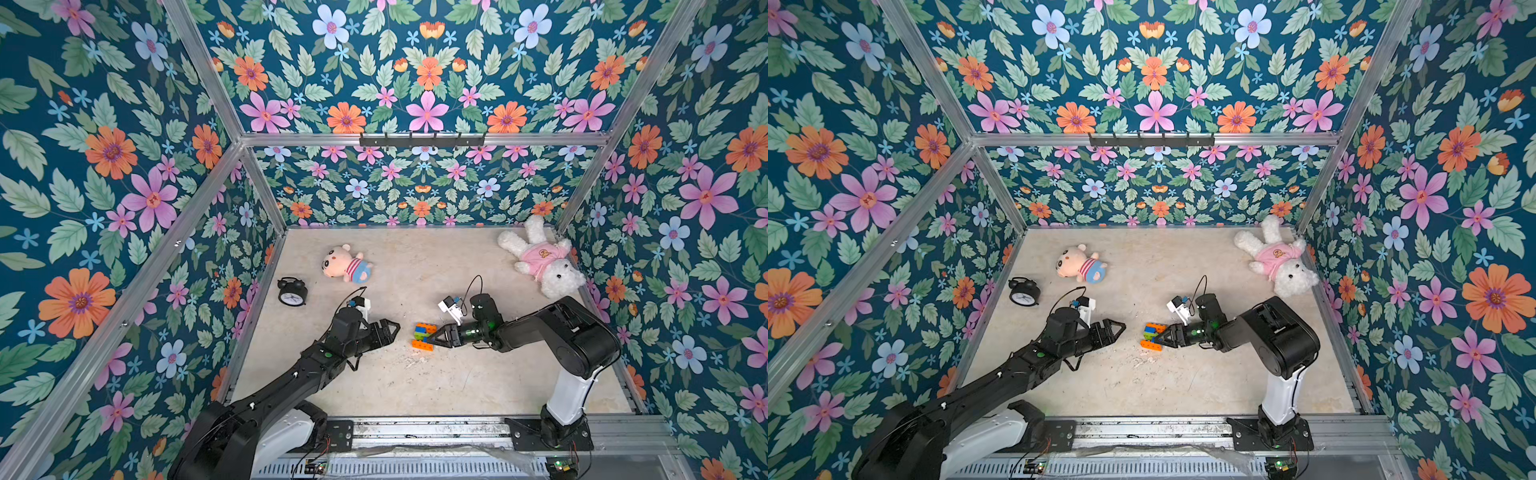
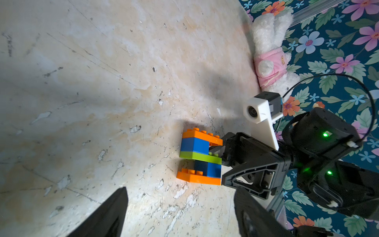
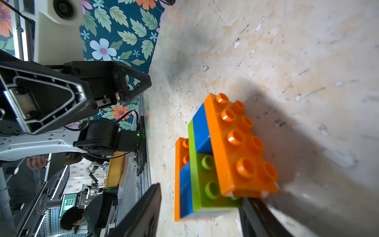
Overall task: Assemble the number 5 with lego
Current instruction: Adjust the lego brick at the center of the board, then reset both arms
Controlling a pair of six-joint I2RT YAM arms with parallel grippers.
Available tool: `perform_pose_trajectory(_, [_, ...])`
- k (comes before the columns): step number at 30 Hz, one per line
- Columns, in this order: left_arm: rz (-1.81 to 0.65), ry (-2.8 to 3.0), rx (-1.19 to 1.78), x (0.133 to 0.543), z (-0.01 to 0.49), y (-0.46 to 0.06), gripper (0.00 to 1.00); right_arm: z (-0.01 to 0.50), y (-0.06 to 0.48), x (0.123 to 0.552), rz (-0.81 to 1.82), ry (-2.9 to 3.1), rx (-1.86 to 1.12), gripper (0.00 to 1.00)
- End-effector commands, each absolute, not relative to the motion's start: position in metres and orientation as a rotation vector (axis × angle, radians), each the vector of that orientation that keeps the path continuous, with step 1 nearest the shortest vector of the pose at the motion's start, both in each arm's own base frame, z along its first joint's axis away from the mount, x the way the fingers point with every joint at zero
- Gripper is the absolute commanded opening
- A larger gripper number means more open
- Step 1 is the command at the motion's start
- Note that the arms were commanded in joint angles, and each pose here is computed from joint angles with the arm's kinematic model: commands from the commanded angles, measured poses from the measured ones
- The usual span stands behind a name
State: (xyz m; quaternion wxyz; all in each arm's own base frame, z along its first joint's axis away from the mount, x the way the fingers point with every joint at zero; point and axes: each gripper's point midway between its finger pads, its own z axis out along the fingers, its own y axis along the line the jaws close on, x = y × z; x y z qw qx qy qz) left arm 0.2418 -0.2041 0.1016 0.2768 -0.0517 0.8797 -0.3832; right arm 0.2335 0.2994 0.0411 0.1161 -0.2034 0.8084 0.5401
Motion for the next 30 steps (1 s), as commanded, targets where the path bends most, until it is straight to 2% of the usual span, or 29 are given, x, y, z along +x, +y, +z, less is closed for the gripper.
perform_pose_trajectory(1, [-1.033,2.356,-0.132,0.242,0.105,-0.204,0.86,0.02,0.284,0.229,1.47,2.504,-0.525,0.72])
perform_pose_trajectory(10, [-0.969,2.322,-0.139,0.244,0.115,-0.194,0.86,0.015,0.248,0.237,1.247,2.594,-0.385,0.81])
perform_pose_trajectory(16, [-0.775,2.277,-0.156,0.252,0.129,-0.168,0.89,0.044,0.225,0.258,1.005,2.549,-0.278,0.84])
perform_pose_trajectory(20, [-0.477,2.192,-0.184,0.267,0.146,-0.128,0.99,0.103,0.187,0.294,0.703,2.342,-0.124,0.89])
perform_pose_trajectory(23, [-0.232,2.114,-0.213,0.278,0.166,-0.094,0.99,0.156,0.144,0.315,0.461,2.151,0.019,0.97])
perform_pose_trajectory(25, [-0.084,2.05,-0.254,0.283,0.177,-0.072,0.99,0.186,0.11,0.324,0.287,2.013,0.124,0.99])
perform_pose_trajectory(30, [0.227,1.889,-0.411,0.292,0.198,-0.009,0.99,0.203,0.045,0.335,-0.043,1.842,0.25,0.99])
